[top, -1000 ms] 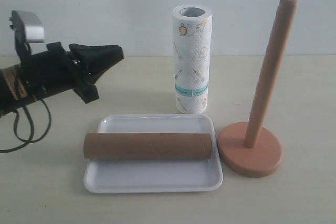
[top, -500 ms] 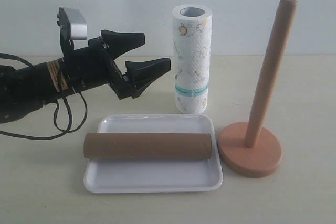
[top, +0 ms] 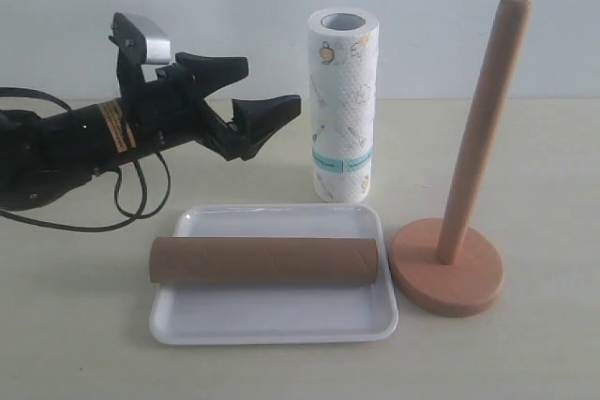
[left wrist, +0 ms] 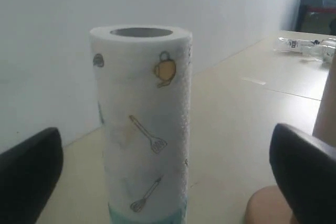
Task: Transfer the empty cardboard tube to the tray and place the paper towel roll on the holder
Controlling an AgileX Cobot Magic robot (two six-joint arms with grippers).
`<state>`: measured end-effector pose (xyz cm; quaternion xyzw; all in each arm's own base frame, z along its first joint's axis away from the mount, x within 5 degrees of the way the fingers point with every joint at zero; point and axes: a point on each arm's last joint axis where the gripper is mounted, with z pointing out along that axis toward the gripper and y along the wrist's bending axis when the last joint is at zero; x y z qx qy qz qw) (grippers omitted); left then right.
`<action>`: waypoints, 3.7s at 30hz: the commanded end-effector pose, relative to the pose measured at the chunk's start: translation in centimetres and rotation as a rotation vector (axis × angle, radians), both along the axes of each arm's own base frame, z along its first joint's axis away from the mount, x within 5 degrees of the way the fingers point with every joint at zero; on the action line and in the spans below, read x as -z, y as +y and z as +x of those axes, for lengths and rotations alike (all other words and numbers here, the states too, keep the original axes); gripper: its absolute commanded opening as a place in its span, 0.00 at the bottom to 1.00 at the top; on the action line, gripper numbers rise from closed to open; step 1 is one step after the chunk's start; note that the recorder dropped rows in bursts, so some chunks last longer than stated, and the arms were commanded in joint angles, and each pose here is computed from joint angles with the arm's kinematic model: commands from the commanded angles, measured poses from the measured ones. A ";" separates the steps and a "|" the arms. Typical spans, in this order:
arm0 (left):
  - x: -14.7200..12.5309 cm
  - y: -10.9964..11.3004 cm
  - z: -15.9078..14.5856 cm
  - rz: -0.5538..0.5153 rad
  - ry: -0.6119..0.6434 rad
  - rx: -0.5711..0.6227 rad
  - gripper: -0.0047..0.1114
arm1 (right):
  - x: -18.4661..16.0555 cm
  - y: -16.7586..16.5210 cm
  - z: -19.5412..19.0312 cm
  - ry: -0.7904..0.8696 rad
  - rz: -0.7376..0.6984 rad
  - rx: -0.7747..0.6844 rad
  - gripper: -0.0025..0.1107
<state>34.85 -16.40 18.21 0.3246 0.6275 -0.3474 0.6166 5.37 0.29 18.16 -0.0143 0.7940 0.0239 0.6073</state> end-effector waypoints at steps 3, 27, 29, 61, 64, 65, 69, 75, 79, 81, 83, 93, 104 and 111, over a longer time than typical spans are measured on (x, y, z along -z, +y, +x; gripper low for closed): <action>1.4 -2.1 1.6 -0.042 0.002 0.049 0.98 | -0.1 0.0 0.0 -0.016 0.007 0.004 0.02; 3.5 -9.6 7.9 -0.018 -0.061 0.089 0.98 | 0.0 0.0 0.0 -0.003 0.006 0.004 0.02; 3.2 -10.0 8.2 -0.017 -0.059 0.084 0.98 | 0.0 0.0 0.0 -0.003 0.006 0.004 0.02; 2.6 -10.7 7.0 -0.044 -0.065 0.384 0.09 | 0.0 0.0 0.0 -0.003 0.006 0.004 0.02; 2.8 -10.4 6.8 -0.045 -0.018 0.430 0.09 | 0.0 0.0 0.0 -0.003 0.006 0.004 0.02; 2.8 -10.2 6.8 -0.040 -0.012 0.444 0.09 | 0.0 0.0 0.0 -0.003 0.006 0.004 0.02; 2.8 -8.5 7.3 -0.047 0.006 0.456 0.09 | 0.0 0.0 0.0 -0.003 0.006 0.004 0.02; 2.5 -6.5 8.4 -0.053 0.026 0.414 0.09 | 0.0 0.0 0.0 -0.003 0.006 0.004 0.02; 1.0 -6.4 7.9 0.002 -0.018 0.456 0.09 | 0.0 0.0 0.0 -0.003 0.006 0.004 0.02; -0.3 -6.3 7.4 0.044 -0.058 0.488 0.09 | 0.0 0.0 0.0 -0.003 0.006 0.004 0.02; -3.0 -6.2 6.7 0.072 -0.096 0.515 0.09 | 0.0 0.0 0.0 -0.003 0.006 0.004 0.02; -15.6 -4.5 0.9 0.214 -0.130 0.587 0.09 | 0.0 0.0 0.0 -0.003 0.006 0.004 0.02; -19.0 -4.3 0.2 -0.094 0.164 0.545 0.09 | -0.1 0.0 0.0 -0.015 0.007 0.004 0.02; -19.1 -4.3 0.3 -0.098 0.126 0.543 0.09 | -0.1 0.0 0.0 -0.015 0.007 0.004 0.02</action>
